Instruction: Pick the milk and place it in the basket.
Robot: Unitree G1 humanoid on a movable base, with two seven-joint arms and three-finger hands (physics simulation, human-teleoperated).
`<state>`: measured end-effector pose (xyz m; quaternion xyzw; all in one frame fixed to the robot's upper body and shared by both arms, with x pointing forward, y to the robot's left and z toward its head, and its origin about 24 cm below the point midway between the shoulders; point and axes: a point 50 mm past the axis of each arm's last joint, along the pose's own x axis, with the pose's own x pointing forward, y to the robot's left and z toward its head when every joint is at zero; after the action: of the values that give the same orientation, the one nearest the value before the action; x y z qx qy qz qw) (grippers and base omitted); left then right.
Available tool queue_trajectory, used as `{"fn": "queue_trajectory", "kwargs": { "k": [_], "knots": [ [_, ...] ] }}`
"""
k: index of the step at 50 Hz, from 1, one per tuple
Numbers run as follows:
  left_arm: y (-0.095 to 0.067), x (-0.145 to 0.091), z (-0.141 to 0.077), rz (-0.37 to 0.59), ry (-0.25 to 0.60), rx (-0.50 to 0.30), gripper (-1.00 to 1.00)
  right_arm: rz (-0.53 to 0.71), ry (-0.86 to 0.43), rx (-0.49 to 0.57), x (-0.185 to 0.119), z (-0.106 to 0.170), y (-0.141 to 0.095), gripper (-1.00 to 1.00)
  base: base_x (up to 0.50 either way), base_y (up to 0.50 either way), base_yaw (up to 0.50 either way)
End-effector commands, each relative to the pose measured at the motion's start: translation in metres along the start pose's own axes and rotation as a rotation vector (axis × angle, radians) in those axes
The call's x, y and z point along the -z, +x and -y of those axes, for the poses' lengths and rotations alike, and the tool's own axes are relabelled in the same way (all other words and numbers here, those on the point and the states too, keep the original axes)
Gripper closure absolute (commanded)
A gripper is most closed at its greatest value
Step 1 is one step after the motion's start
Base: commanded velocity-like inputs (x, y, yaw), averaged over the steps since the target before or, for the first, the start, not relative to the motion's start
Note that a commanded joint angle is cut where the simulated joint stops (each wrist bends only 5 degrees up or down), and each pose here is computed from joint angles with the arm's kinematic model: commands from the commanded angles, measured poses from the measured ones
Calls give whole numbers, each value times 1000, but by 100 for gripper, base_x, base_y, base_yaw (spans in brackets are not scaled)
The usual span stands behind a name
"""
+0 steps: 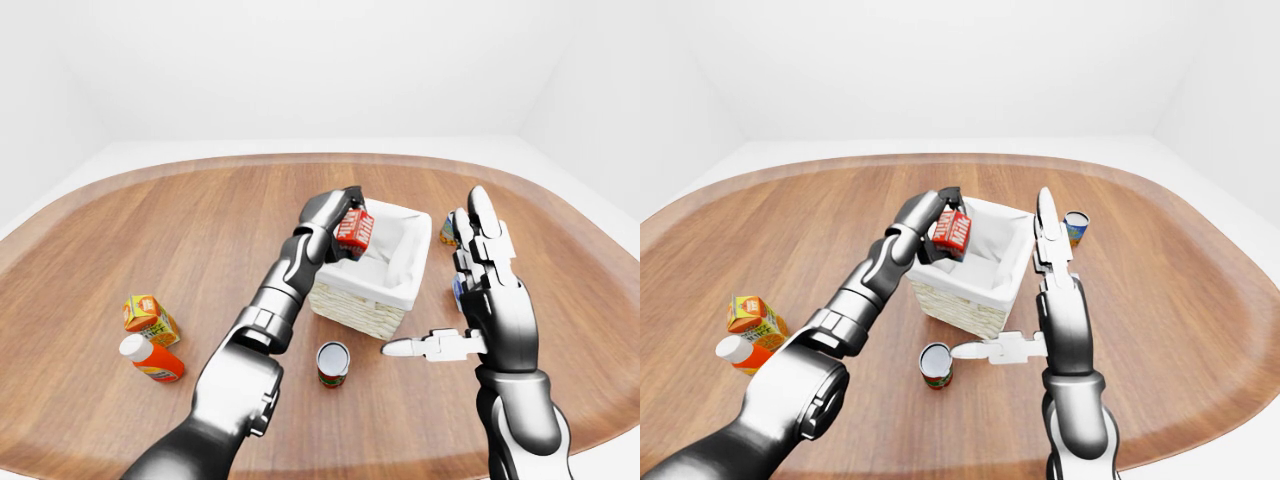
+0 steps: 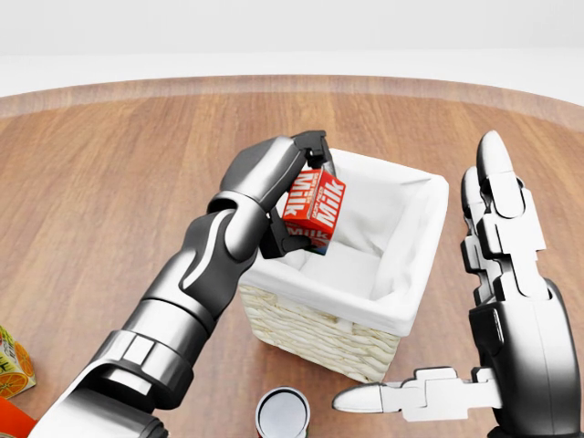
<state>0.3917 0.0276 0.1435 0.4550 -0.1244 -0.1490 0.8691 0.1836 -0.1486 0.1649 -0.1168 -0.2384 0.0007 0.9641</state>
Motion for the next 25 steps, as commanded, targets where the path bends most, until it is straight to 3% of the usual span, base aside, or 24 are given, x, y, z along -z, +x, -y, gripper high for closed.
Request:
{"fn": "queue_trajectory", "kwargs": {
  "k": [1, 25],
  "knots": [
    [3, 0, -3, -26, -97, -48, 100, 0, 2, 0, 0, 0, 0, -100, 0, 0, 0],
    [2, 4, 4, -50, -98, -45, 100, 7, 2, 5, -2, 1, 0, -100, 0, 0, 0]
  ]
}}
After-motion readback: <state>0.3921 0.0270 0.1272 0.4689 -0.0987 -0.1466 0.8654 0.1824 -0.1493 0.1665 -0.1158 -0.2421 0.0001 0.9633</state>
